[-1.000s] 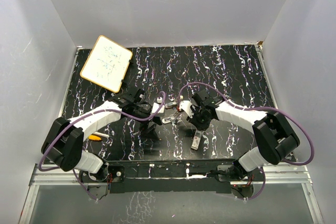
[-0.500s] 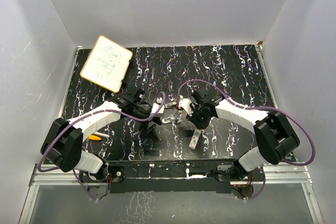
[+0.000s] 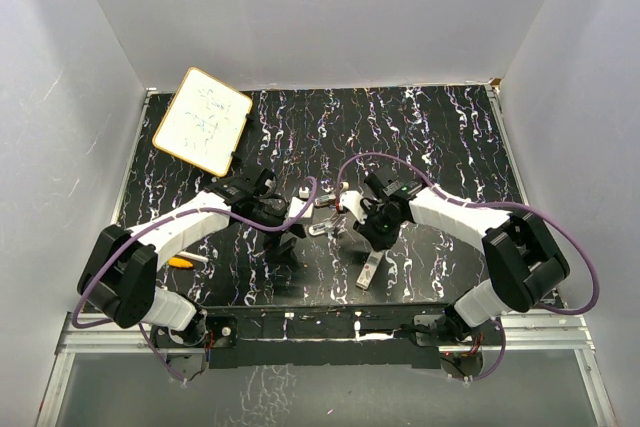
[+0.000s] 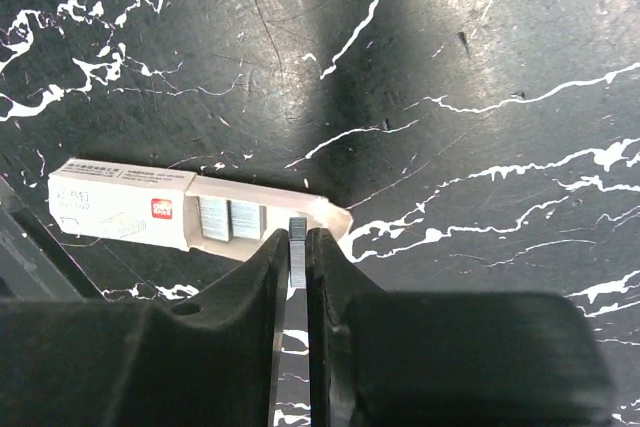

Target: Load the staples into the stapler

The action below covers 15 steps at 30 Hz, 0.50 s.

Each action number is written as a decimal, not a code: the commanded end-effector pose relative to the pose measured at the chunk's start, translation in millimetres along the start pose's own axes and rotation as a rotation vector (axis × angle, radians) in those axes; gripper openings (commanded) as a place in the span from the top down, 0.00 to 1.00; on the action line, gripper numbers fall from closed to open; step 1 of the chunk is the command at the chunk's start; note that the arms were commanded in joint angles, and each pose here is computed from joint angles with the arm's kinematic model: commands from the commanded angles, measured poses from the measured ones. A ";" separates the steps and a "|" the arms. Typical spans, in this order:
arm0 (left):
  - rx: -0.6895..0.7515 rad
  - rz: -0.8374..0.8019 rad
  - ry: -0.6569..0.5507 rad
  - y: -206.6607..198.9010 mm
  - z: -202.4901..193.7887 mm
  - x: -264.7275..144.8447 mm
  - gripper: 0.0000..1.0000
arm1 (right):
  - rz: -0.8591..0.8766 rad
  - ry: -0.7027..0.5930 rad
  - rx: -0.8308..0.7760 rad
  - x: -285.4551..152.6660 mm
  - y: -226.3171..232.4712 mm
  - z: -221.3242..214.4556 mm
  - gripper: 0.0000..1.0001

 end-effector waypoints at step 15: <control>0.020 0.014 -0.043 0.9 14.7 -8.5 0.18 | 0.102 -0.119 0.002 -13.4 -7.5 31.4 0.84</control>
Point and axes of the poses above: each gripper's point midway between its finger pads, its own x axis out along the fingers, its own y axis along the line the jaws close on, z = x × y, the point moved 5 cm from there along -x, back along the fingers, and after that the axes turned 4 degrees about x, right-handed, at the moved point
